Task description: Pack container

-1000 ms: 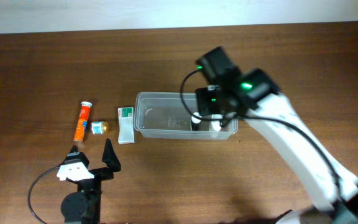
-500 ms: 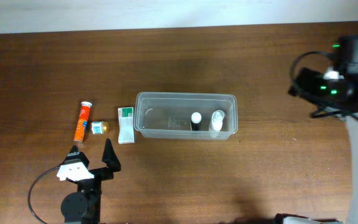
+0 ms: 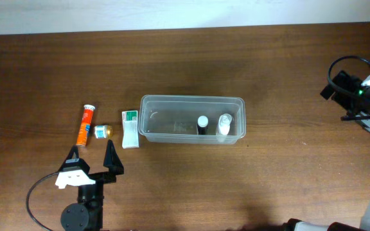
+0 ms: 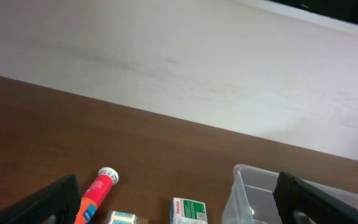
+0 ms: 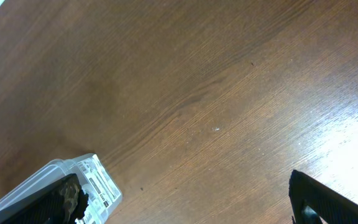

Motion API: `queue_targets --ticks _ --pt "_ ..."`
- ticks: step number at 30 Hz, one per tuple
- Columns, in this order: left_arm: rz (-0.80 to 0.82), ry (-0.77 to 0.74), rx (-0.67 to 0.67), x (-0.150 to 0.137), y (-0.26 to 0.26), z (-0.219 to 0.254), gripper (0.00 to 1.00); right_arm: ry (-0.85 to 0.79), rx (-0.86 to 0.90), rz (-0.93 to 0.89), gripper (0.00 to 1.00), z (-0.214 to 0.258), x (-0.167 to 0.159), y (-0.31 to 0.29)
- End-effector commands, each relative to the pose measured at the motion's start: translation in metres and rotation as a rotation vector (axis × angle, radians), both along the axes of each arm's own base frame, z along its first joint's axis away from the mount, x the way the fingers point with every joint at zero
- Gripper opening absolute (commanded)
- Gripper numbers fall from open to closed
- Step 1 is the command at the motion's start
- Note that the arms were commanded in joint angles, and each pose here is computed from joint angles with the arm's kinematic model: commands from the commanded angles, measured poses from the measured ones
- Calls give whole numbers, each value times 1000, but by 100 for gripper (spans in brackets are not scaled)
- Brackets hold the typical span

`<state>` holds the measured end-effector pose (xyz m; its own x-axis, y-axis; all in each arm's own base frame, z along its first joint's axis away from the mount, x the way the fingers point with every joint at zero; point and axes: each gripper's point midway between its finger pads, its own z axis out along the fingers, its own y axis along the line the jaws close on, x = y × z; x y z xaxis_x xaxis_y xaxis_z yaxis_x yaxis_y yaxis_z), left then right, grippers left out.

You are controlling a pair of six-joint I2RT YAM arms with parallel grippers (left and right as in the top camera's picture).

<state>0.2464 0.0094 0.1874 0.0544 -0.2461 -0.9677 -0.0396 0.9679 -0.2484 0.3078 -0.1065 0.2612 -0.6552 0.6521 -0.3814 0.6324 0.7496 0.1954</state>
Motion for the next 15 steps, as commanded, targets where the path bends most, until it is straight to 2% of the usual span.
queue_targets --ticks 1,4,10,15 --pt "66 4 9 -2 11 2 100 -6 12 -4 98 1 1 0" --pt "106 31 9 -5 18 15 100 -6 12 -4 99 1 1 0" --pt "492 256 53 -29 81 50 100 -6 12 -4 98 1 1 0" --pt "534 426 80 -6 95 68 100 -6 12 -4 99 1 1 0"
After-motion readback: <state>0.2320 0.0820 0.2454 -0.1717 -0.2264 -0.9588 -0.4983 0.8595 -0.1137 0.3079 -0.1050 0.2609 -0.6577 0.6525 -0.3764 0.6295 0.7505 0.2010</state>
